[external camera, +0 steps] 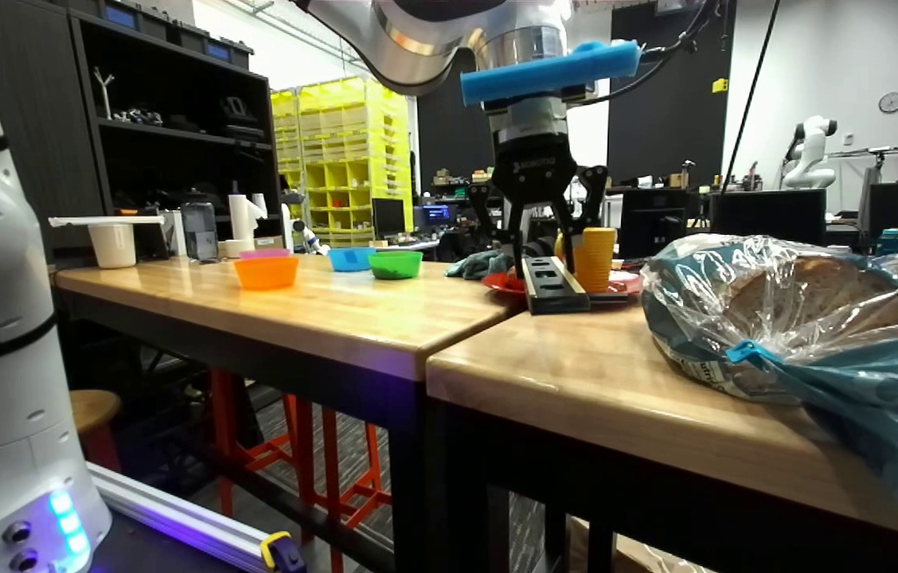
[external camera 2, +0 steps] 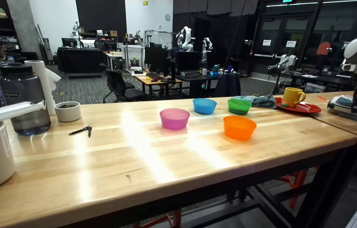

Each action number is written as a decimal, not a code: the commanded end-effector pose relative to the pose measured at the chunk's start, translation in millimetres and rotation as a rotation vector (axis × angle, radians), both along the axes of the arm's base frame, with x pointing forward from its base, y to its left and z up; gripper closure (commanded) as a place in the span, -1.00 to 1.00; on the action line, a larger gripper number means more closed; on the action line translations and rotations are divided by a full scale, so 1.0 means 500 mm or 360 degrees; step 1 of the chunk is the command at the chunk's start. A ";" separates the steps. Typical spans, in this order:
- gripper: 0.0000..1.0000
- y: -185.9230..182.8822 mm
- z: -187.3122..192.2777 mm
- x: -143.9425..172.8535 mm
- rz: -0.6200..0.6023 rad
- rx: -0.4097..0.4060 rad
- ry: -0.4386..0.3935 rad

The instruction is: Move the black object to the left

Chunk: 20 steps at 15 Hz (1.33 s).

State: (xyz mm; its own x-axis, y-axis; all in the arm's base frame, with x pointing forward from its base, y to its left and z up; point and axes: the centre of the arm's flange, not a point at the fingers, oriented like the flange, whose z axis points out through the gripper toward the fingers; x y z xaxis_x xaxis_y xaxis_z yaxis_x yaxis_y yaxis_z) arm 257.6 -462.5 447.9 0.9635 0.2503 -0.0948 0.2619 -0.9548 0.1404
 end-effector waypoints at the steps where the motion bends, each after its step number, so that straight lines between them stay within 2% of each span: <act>1: 0.54 0.009 0.022 -0.014 -0.0038 0.0001 -0.0020; 2: 0.54 0.008 0.018 -0.015 -0.0048 0.0007 -0.0014; 3: 0.38 0.006 0.012 -0.015 -0.0055 0.0007 -0.0013; 4: 0.54 0.005 0.008 -0.016 -0.0057 0.0006 -0.0012; 12: 0.54 -0.009 -0.028 -0.012 -0.0116 -0.0004 -0.0003; 20: 0.54 -0.012 -0.089 -0.005 -0.0188 0.0068 0.0041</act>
State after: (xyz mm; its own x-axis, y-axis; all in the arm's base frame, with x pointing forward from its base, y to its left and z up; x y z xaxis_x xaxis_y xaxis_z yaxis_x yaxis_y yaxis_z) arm 255.5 -466.8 407.3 0.9789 0.1627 -0.1241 0.1746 -0.9803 0.0921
